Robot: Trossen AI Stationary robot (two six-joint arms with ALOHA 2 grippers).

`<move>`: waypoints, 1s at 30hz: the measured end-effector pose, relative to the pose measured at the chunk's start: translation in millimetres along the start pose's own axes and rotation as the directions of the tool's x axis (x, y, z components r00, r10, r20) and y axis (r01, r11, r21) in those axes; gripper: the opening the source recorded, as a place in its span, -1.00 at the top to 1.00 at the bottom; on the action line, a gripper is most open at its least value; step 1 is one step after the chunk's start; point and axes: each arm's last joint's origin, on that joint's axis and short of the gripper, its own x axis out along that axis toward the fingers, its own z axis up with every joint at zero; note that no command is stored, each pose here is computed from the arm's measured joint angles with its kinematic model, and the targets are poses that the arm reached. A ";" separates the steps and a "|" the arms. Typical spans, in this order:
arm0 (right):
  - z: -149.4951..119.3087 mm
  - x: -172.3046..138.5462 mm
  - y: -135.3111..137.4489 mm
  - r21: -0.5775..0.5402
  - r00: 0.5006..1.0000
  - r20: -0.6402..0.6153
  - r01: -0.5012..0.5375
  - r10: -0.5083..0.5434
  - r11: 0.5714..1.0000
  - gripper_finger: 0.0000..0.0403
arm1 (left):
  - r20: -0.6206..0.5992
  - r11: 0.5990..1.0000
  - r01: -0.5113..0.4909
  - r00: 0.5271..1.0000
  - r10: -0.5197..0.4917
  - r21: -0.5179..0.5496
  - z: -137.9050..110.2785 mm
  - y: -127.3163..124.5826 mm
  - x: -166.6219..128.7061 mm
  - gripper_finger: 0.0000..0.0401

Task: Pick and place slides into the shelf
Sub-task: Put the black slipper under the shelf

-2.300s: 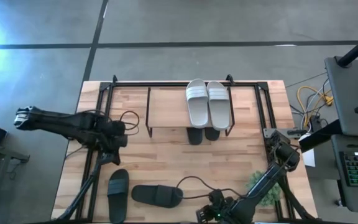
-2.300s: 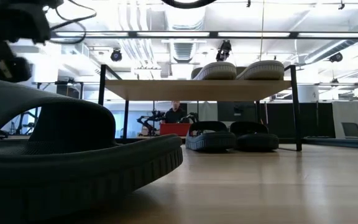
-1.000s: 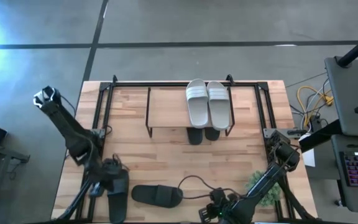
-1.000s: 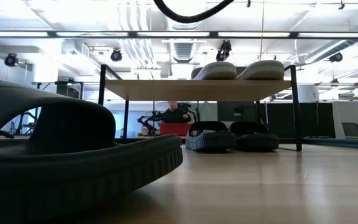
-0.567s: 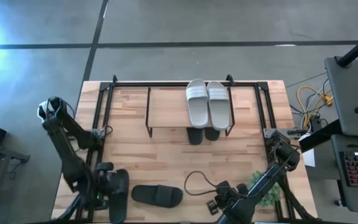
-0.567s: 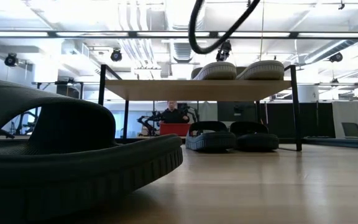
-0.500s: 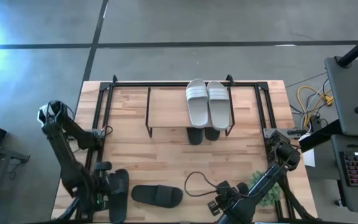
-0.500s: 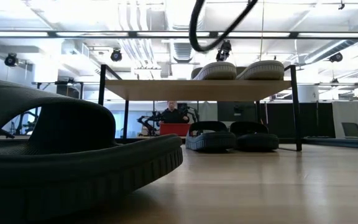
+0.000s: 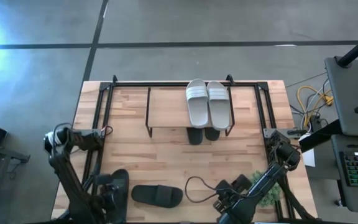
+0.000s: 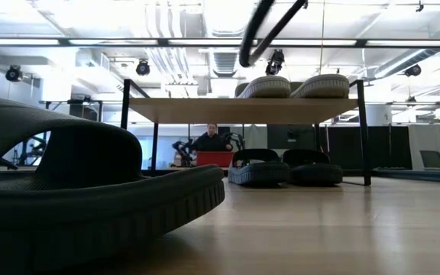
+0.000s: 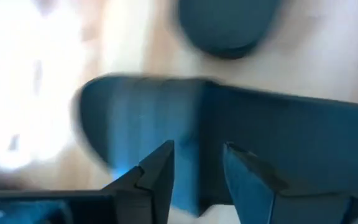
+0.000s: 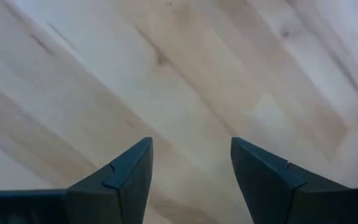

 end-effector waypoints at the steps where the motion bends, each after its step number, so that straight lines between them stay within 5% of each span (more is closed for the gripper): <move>1: 0.1 0.1 -1.0 -0.006 1.000 0.000 0.010 -0.010 1.000 -0.03 | -0.010 0.999 -0.044 0.999 0.044 -0.032 -0.6 1.1 1.1 0.37; 4: 0.1 0.2 -2.7 -0.012 1.000 -0.001 0.028 -0.028 1.000 -0.03 | -0.023 0.985 -0.121 0.993 0.119 -0.122 -1.7 3.9 1.8 0.34; 8: 0.0 0.2 -2.7 -0.015 1.000 -0.005 0.028 -0.028 1.000 -0.03 | -0.017 0.985 -0.105 0.995 0.103 -0.139 -2.1 2.1 4.2 0.34; 20: -1.2 2.5 -4.0 -0.026 0.999 -0.024 0.043 -0.044 0.999 -0.03 | 0.017 0.984 -0.127 0.991 0.130 -0.129 -5.0 0.1 18.3 0.34; 30: -3.0 3.0 -6.5 -0.046 0.994 -0.082 0.071 -0.075 0.996 -0.03 | 0.004 0.951 -0.307 0.951 0.308 -0.024 -9.4 4.0 35.4 0.40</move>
